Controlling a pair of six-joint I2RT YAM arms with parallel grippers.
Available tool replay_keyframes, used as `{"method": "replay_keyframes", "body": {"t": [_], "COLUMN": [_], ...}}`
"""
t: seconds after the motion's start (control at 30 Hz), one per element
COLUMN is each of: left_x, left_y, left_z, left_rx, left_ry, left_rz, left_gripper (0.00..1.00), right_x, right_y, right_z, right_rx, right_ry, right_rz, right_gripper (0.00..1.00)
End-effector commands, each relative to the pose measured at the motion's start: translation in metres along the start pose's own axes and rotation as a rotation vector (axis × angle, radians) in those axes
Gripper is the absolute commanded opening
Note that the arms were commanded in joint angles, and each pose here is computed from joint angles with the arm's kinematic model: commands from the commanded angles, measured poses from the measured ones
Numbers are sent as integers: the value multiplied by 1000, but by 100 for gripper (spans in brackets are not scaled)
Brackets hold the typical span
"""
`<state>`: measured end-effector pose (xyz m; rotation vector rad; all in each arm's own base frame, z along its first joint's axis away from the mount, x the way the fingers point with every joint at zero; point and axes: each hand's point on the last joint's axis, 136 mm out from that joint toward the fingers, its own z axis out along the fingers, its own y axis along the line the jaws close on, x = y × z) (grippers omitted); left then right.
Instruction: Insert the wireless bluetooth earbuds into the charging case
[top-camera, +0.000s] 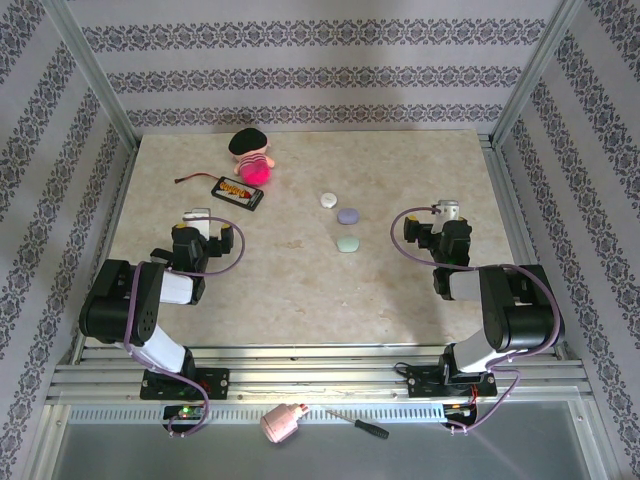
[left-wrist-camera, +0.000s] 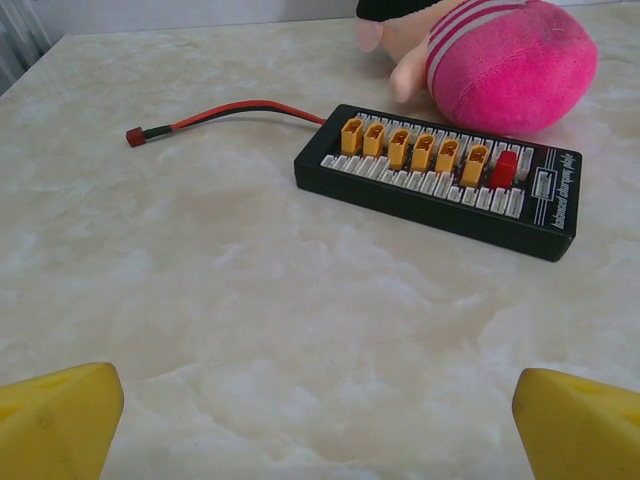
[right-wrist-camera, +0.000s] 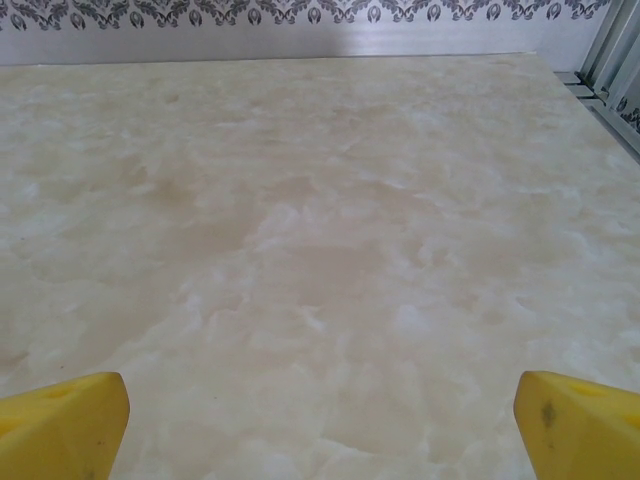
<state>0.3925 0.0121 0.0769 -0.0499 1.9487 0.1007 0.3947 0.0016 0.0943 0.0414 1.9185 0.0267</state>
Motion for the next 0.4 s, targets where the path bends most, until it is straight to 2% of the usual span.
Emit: {"method": "replay_keyframes", "body": {"t": [0.0, 0.37], "left_x": [-13, -13], "left_y": [-2, -1], "left_z": [3, 3], "left_rx": [21, 25], "left_ry": [-38, -36], "left_rz": [-7, -10], "left_gripper": [99, 99], "right_x": [-12, -12], "right_y": [1, 1], "right_z": [-1, -1], "right_rx": [-12, -13], "right_ry": [-45, -45], "right_rz": [-6, -7], "right_gripper": [98, 99]}}
